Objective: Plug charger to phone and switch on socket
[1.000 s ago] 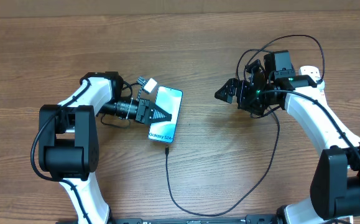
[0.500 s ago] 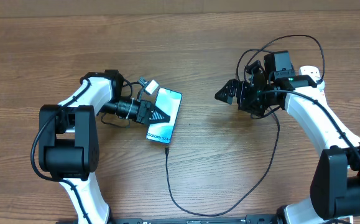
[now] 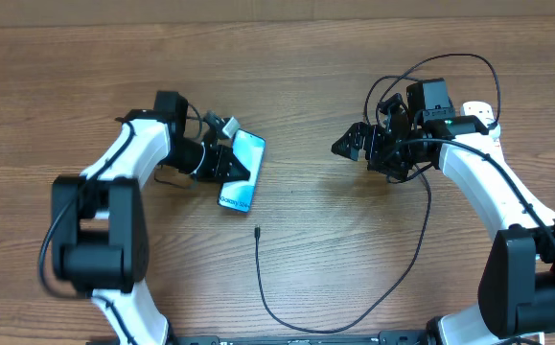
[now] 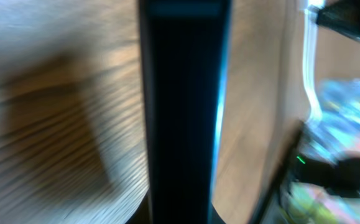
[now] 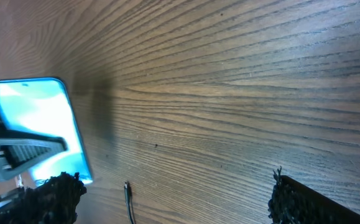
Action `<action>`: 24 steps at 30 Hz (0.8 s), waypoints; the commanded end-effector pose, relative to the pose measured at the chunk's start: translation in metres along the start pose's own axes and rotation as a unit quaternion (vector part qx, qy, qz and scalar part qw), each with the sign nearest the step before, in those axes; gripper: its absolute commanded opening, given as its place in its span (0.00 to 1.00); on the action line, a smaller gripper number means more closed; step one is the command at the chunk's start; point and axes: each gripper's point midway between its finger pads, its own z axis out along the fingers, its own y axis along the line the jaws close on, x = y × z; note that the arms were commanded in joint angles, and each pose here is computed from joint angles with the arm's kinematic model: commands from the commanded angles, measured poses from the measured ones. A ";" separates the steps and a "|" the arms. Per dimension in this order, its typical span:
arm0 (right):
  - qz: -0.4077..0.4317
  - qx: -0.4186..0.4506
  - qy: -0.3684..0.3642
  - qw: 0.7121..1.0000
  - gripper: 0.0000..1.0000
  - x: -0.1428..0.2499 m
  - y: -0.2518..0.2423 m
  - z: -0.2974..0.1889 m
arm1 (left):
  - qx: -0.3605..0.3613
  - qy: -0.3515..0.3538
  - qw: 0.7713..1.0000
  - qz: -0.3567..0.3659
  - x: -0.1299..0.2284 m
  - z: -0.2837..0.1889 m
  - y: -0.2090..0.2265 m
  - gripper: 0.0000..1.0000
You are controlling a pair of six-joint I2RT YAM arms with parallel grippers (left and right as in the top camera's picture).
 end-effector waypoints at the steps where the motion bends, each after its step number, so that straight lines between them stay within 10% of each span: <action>1: -0.006 0.002 -0.005 1.000 1.00 -0.001 0.001 -0.002 | -0.159 -0.057 0.984 -0.061 -0.011 -0.044 0.000 0.04; 9: -0.006 0.002 -0.005 1.000 1.00 -0.001 0.001 -0.002 | -0.322 -0.071 0.941 -0.079 0.009 -0.073 -0.002 0.04; 24: -0.006 0.002 -0.005 1.000 1.00 -0.001 0.001 -0.002 | -0.378 -0.006 0.916 -0.136 0.046 -0.036 0.027 0.04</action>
